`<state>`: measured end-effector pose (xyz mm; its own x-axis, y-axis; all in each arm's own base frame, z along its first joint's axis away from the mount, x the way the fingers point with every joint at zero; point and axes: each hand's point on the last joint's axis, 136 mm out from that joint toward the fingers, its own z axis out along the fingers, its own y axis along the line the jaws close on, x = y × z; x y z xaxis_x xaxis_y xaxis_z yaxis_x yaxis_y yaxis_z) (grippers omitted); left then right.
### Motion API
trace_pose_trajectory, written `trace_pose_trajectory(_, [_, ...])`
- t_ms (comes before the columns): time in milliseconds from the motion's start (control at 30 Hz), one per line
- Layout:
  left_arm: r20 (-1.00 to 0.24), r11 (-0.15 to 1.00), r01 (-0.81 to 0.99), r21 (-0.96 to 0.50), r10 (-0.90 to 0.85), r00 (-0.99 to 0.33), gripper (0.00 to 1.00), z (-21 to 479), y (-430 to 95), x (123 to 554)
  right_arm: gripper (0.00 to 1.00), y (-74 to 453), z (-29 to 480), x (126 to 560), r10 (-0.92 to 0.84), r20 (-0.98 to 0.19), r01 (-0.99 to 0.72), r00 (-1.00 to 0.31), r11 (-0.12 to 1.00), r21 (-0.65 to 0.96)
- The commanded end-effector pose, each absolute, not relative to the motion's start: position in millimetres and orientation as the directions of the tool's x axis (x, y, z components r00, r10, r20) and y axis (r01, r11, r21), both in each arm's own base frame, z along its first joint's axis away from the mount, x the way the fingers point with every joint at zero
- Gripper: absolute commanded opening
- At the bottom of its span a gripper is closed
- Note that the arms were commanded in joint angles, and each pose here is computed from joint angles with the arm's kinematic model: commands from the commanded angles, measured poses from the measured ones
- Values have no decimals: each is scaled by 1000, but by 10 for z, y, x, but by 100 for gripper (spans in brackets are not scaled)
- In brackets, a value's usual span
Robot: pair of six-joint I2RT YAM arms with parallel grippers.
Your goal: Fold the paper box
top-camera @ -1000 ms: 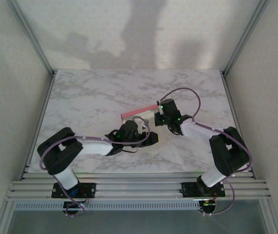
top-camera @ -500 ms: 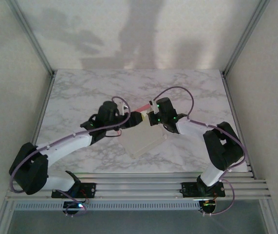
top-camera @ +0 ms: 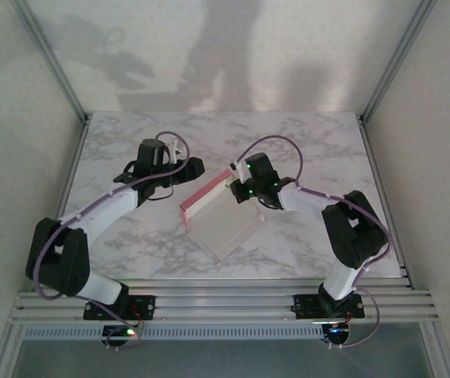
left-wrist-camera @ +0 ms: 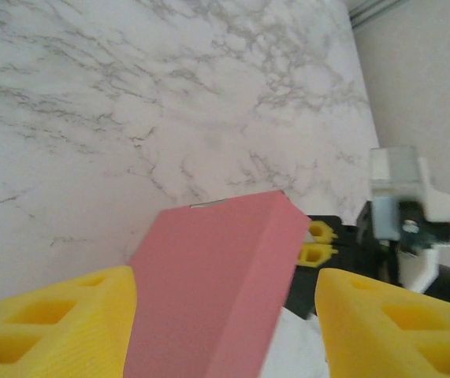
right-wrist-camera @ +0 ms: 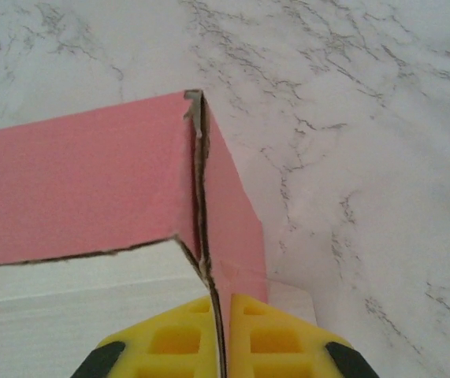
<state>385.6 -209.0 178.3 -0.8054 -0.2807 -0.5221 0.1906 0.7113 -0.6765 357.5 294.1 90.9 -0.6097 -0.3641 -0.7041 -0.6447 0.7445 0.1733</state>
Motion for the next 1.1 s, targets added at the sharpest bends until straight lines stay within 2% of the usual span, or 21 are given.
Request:
trace_pose_trajectory(0, [-555, 671, 299, -678, -201, -807, 62, 1853, -2273, 3961, 6, 2912, 561, 3269, -467, -582, -672, -666, 713, 198])
trace_pose_trajectory(300, [-544, 626, 350, -697, -144, -826, 68, 1782, -2492, 4123, 6, 2897, 537, 3260, -483, -572, -676, -663, 715, 180])
trace_pose_trajectory(633, [-549, 632, 378, -677, -90, -831, 74, 1567, -2672, 4197, 7, 2907, 570, 3275, -486, -574, -679, -658, 714, 174])
trace_pose_trajectory(1067, [-567, 579, 448, -682, -31, -823, 76, 1387, -2896, 4260, 7, 2921, 553, 3284, -498, -562, -683, -660, 710, 172])
